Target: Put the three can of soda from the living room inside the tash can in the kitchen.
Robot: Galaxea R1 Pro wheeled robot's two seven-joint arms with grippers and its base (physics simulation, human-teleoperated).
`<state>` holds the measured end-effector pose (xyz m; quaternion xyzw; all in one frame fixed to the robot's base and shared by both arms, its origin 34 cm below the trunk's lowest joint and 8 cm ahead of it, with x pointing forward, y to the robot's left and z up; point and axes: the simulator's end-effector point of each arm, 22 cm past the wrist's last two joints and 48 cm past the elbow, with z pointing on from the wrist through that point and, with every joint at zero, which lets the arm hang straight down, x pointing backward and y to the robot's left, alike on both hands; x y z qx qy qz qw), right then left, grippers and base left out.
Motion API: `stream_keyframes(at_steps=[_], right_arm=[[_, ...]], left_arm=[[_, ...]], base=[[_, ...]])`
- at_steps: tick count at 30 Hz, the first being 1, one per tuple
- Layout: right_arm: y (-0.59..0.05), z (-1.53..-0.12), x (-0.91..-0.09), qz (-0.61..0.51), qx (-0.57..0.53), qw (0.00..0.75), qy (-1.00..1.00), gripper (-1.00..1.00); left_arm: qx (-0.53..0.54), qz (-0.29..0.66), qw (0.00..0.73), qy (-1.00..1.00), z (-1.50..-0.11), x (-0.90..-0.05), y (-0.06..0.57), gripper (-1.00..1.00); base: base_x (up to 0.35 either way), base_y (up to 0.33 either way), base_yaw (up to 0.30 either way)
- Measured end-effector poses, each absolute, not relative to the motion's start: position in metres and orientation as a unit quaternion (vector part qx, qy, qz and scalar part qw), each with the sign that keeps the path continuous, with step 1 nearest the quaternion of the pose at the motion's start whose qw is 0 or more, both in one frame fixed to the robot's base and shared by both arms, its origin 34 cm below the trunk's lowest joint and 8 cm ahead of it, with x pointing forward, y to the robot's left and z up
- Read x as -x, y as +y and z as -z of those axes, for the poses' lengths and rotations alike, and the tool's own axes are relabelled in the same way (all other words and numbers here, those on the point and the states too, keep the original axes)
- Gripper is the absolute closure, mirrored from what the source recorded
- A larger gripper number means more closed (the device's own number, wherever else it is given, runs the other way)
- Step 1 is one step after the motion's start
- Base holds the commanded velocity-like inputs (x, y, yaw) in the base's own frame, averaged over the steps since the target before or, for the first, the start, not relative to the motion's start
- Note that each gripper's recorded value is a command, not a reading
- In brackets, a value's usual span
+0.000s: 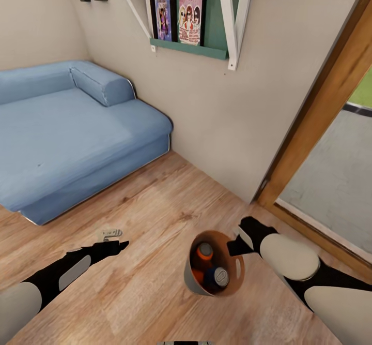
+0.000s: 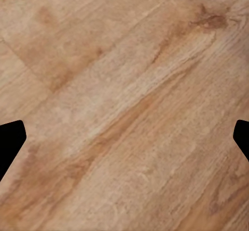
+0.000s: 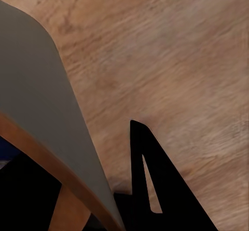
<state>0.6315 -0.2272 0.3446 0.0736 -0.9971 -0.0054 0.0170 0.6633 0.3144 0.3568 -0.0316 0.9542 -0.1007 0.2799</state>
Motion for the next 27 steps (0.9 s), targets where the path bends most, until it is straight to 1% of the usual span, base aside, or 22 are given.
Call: stream_keyframes(at_steps=[15,23,27], right_arm=[[-0.232,-0.307,-0.615,0.005,-0.069,0.024,-0.997,1.0],[-0.232,-0.3,-0.614,0.006,-0.068,0.023,-0.997,1.0],[-0.244,-0.301,-0.614,0.005,-0.055,0.025,-0.998,1.0]], left_arm=[[0.031,0.102,0.281,0.954,-0.324,-0.656,0.311,-1.0],[0.007,0.1,0.282,0.954,-0.315,-0.654,0.299,-1.0],[0.005,0.101,0.282,0.954,-0.315,-0.654,0.297,-1.0]], base=[[0.0,0.0,0.0],[0.0,0.0,0.0],[0.0,0.0,0.0]])
